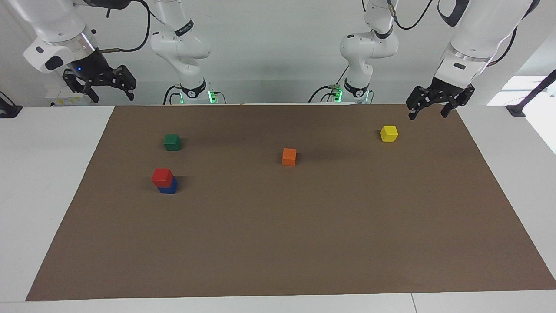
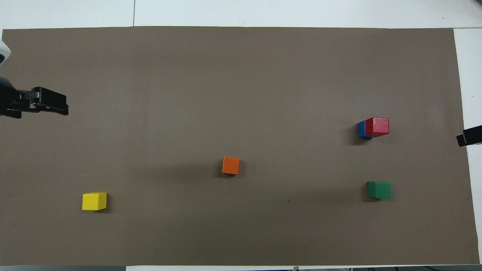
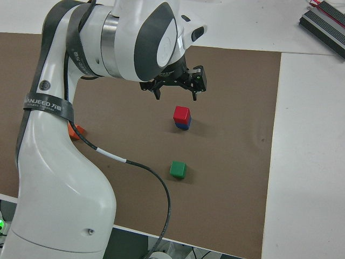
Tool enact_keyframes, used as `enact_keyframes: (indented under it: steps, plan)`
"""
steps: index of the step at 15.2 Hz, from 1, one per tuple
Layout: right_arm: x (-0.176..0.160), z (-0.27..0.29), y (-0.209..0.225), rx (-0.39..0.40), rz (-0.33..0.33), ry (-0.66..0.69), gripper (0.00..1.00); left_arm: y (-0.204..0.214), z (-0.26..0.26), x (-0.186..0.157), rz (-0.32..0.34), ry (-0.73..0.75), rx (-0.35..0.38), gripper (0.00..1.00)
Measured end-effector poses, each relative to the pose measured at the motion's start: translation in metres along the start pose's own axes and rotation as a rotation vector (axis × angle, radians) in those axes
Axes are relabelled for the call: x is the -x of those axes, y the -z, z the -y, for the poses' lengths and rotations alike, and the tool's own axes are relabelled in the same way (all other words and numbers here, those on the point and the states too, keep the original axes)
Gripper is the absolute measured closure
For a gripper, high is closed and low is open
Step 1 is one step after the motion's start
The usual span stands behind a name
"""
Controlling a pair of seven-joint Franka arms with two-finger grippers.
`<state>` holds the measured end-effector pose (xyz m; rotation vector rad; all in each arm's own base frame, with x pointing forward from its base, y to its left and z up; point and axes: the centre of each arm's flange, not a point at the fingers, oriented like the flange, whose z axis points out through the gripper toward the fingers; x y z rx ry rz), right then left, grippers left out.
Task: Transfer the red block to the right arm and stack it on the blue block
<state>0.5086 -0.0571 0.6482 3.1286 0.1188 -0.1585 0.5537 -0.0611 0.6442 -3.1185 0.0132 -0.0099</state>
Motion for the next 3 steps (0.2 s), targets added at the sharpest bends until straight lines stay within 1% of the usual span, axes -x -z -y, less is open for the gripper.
enact_keyframes:
  steps: [3]
  plan:
    - [0.0011,-0.0005,0.0014,0.000,-0.003,-0.001,0.00,-0.0009,-0.0001,0.0000,0.002,0.000,0.000,0.00]
